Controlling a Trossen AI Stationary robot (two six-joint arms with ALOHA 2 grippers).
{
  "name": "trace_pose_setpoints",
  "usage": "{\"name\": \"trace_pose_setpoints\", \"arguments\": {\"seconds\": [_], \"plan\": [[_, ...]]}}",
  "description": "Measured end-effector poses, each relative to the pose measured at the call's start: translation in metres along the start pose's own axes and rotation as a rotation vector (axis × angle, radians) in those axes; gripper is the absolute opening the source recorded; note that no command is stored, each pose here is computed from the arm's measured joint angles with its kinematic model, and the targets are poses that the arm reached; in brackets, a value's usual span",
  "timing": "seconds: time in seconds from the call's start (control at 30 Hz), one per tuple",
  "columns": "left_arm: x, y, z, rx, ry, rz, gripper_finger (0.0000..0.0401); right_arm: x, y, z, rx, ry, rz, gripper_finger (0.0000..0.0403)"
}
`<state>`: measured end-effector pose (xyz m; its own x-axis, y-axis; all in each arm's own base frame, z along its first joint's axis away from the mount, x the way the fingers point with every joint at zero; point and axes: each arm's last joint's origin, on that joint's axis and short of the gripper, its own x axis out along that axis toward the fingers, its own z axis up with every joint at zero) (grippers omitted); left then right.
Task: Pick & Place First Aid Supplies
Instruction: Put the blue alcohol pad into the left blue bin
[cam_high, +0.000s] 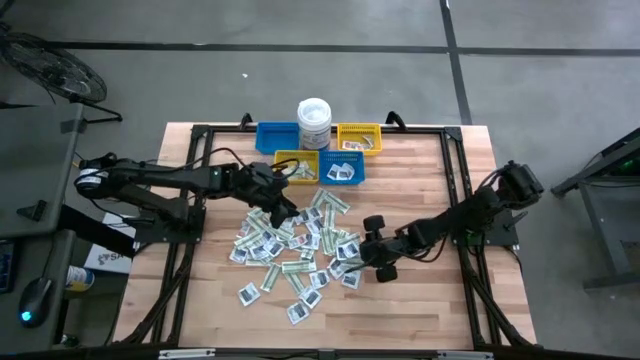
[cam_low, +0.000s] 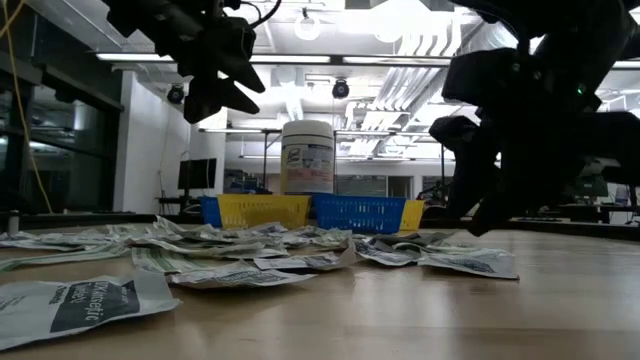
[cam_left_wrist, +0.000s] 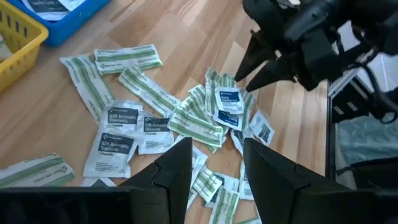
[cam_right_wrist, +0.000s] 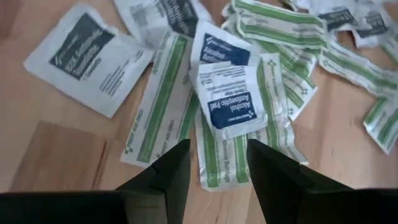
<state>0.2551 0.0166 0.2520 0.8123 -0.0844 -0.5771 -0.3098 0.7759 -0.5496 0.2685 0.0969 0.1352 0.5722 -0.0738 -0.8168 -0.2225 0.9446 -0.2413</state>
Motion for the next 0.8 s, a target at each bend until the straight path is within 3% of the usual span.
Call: {"name": "trace_pose_setpoints", "arguments": {"seconds": [0.37, 0.8], "plan": [[0.0, 0.0009, 0.0007, -0.032, -0.019, 0.024, 0.0144, 0.0008, -0.001, 0.0038, -0.179, -0.034, -0.046, 0.0151], [-0.0001, 0.0016, 0.0013, -0.05, -0.039, 0.05, 0.0144, 0.0051, 0.0014, 0.0035, -0.26, -0.04, -0.004, 0.0151]]}}
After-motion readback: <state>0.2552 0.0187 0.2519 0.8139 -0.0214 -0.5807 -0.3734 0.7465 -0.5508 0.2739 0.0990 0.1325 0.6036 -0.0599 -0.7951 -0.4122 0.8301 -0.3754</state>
